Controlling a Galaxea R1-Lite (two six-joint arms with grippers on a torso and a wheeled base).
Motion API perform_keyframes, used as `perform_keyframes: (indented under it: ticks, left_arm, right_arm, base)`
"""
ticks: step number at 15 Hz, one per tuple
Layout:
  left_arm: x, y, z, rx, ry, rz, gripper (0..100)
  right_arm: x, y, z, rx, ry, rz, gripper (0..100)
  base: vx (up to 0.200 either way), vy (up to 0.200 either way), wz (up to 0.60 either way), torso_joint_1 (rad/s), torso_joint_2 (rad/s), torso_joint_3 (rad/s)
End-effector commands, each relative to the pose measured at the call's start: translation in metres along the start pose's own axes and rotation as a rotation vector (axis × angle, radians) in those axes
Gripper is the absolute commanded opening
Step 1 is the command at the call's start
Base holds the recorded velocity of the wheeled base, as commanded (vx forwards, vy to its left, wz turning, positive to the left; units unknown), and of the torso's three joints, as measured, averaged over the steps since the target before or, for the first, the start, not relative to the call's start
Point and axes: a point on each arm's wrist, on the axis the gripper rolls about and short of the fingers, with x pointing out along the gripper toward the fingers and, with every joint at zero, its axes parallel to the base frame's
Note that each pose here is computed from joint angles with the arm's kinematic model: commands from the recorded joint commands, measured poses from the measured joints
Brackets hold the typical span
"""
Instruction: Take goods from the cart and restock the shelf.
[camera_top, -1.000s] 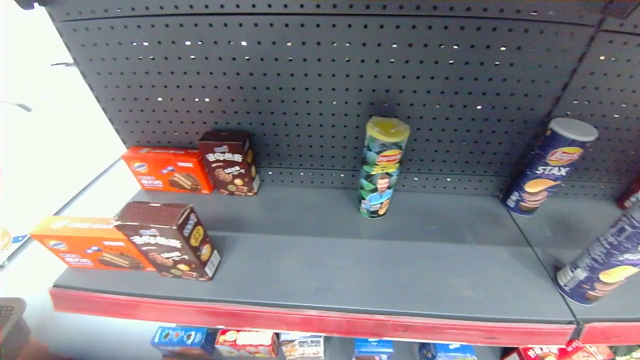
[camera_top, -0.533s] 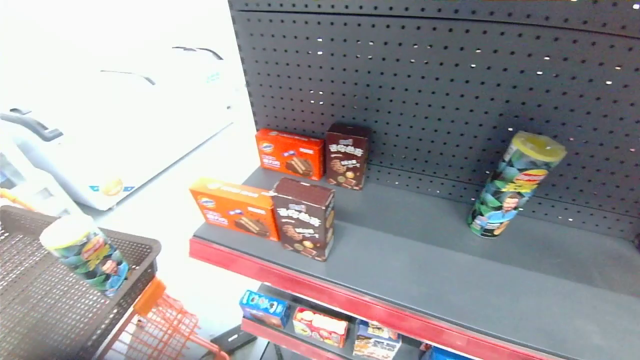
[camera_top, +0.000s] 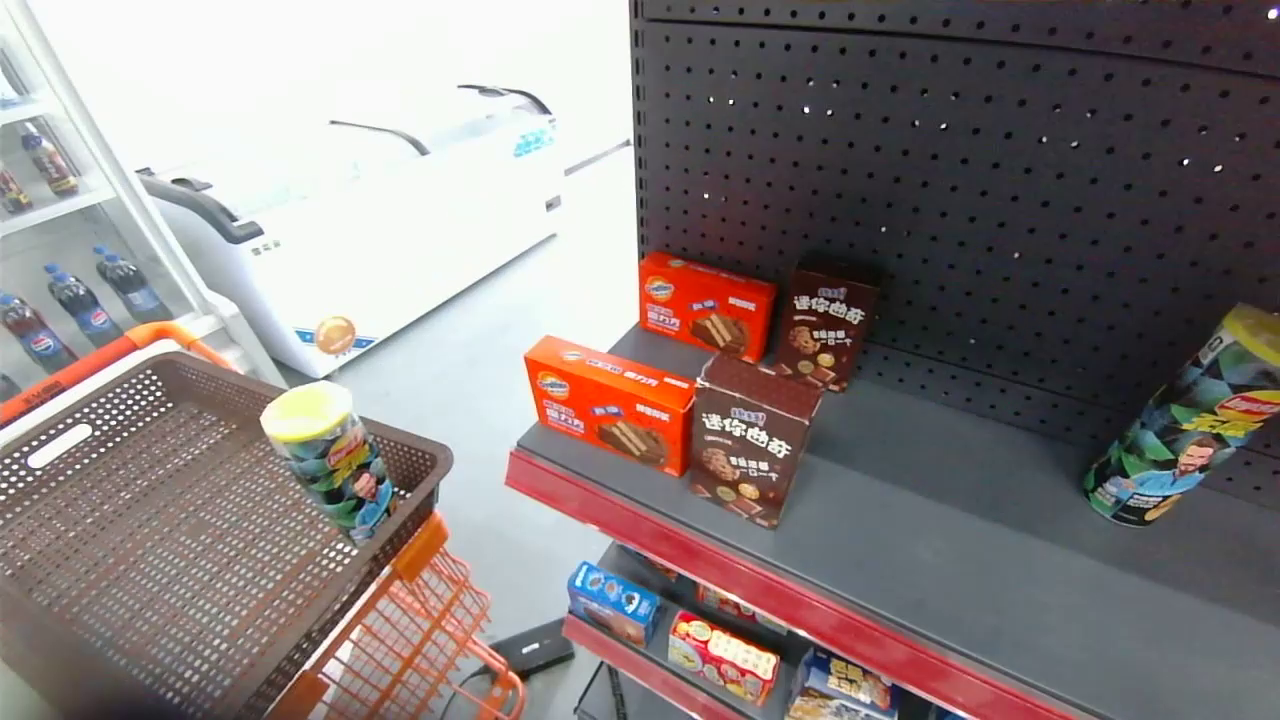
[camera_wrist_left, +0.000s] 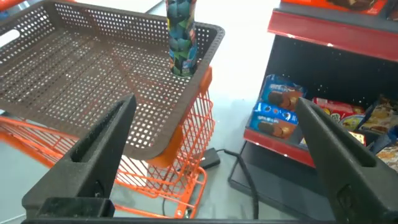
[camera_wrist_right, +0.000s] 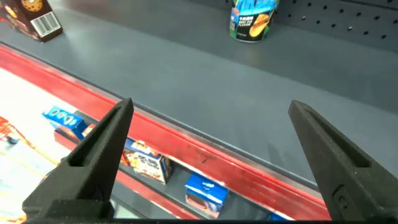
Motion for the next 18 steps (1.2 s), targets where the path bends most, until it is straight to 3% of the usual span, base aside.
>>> perform_keyframes:
  ticks: [1, 6, 7, 8, 9, 12, 13, 15, 18]
  left_arm:
    - [0.0, 0.0, 0.0, -0.004, 0.001, 0.006, 100]
    - [0.0, 0.0, 0.0, -0.001, 0.004, 0.013, 100]
    - [-0.002, 0.0, 0.009, -0.001, -0.016, 0.021, 100]
    - [-0.002, 0.001, 0.034, -0.001, -0.009, 0.019, 100]
    - [-0.001, 0.001, 0.039, -0.001, 0.009, 0.024, 100]
    - [0.046, 0.004, 0.09, 0.003, 0.269, 0.086, 100]
    - [0.059, 0.004, 0.093, 0.003, 0.315, 0.072, 100]
    - [0.089, 0.005, 0.1, 0.004, 0.376, 0.075, 100]
    - [0.138, 0.015, 0.103, -0.009, 0.388, 0.149, 100]
  right_arm:
    - [0.0, 0.0, 0.0, -0.001, 0.001, 0.001, 100]
    - [0.0, 0.0, 0.0, 0.002, 0.001, 0.002, 100]
    - [0.0, 0.0, 0.0, 0.002, 0.001, 0.001, 100]
    - [0.0, 0.0, 0.0, 0.002, 0.001, 0.001, 100]
    - [0.0, 0.0, 0.0, 0.002, 0.001, 0.002, 100]
    - [0.0, 0.0, 0.0, 0.002, 0.001, 0.002, 100]
    - [0.0, 0.0, 0.0, 0.002, 0.001, 0.002, 100]
    - [0.0, 0.0, 0.0, 0.002, 0.001, 0.001, 100]
    - [0.0, 0.0, 0.0, 0.002, 0.001, 0.002, 100]
  base:
    - [0.0, 0.0, 0.0, 0.0, 0.0, 0.0]
    - [0.0, 0.0, 0.0, 0.0, 0.0, 0.0]
    - [0.0, 0.0, 0.0, 0.0, 0.0, 0.0]
    - [0.0, 0.0, 0.0, 0.0, 0.0, 0.0]
    - [0.0, 0.0, 0.0, 0.0, 0.0, 0.0]
    - [0.0, 0.0, 0.0, 0.0, 0.0, 0.0]
    - [0.0, 0.0, 0.0, 0.0, 0.0, 0.0]
    - [0.0, 0.0, 0.0, 0.0, 0.0, 0.0]
    - [0.0, 0.0, 0.0, 0.0, 0.0, 0.0]
